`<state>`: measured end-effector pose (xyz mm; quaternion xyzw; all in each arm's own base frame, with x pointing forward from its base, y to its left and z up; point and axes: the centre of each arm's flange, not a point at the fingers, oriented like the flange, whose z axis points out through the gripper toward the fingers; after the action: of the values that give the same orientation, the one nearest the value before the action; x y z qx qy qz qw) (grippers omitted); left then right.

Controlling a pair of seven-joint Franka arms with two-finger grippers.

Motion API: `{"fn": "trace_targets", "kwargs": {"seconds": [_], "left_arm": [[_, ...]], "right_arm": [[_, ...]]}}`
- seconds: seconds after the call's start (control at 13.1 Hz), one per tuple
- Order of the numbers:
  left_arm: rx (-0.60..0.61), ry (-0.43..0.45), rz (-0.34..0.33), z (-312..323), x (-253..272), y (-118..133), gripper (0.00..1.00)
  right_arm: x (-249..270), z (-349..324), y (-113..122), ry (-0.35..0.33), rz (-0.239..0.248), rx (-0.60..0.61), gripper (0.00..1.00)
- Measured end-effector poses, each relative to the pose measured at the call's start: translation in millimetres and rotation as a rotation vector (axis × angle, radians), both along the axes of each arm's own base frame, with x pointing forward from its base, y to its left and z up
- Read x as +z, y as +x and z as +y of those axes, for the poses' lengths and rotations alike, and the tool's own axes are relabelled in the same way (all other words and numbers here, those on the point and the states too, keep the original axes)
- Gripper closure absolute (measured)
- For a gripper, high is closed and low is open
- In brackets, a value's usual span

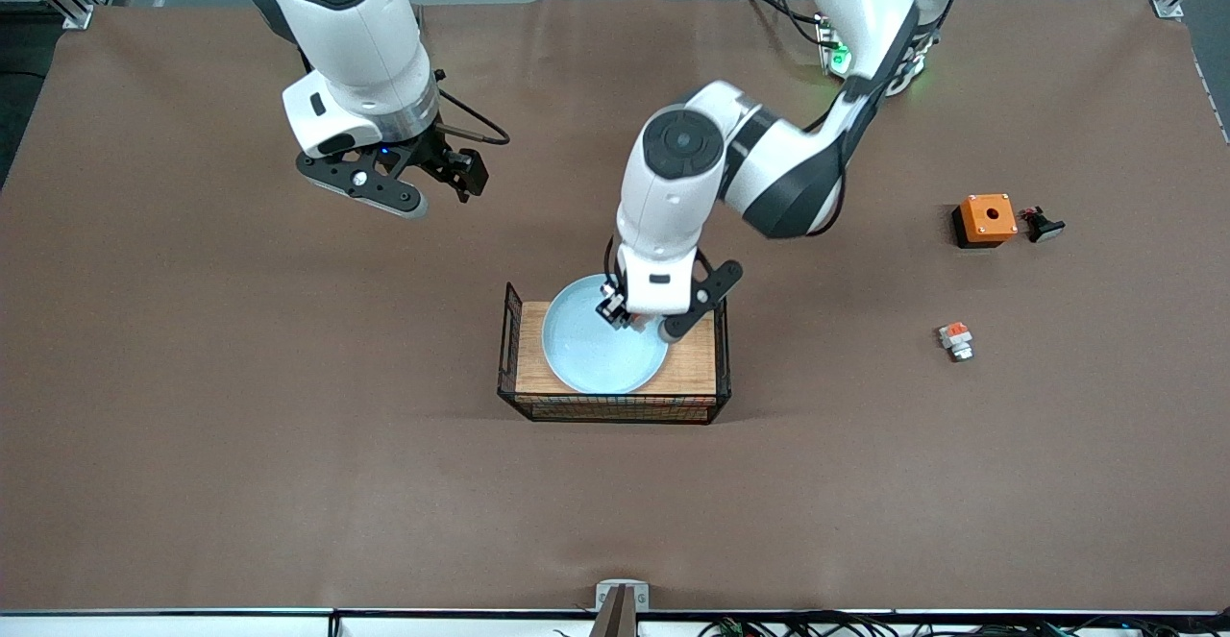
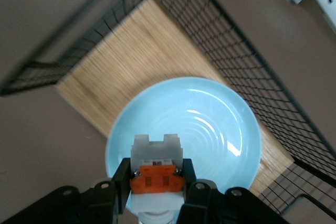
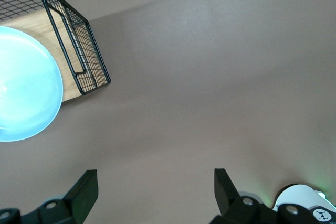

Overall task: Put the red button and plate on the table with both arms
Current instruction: 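Lift the button with the left gripper while the right gripper reaches the plate, then set the button beside the other button while the right gripper grasps the plate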

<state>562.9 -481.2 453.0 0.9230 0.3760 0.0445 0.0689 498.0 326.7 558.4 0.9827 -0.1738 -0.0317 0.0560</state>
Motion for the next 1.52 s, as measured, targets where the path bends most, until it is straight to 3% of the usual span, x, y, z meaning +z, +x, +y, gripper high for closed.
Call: {"fn": "trace_targets", "kwargs": {"seconds": [0.15,0.3,0.61,1.07,1.29,1.52], "left_arm": [[-0.015,0.049,-0.033,20,51,-9,0.58],[-0.062,0.092,-0.02,61,90,-7,0.58],[-0.115,0.123,0.031,181,115,34,0.58],[-0.23,0.155,0.196,361,35,78,0.58],[-0.304,0.145,0.198,448,-20,85,0.58],[-0.403,0.143,0.168,513,-74,80,0.58]], "right_arm": [[-11,16,-6,-0.018,-0.001,-0.103,0.04],[-26,49,-15,-0.02,-0.033,-0.261,0.03],[-75,117,-23,0.036,-0.107,-0.553,0.01],[-125,138,11,0.157,-0.171,-0.889,0.01],[-145,127,31,0.162,-0.177,-0.934,0.01],[-177,132,35,0.144,-0.164,-0.934,0.02]]}}
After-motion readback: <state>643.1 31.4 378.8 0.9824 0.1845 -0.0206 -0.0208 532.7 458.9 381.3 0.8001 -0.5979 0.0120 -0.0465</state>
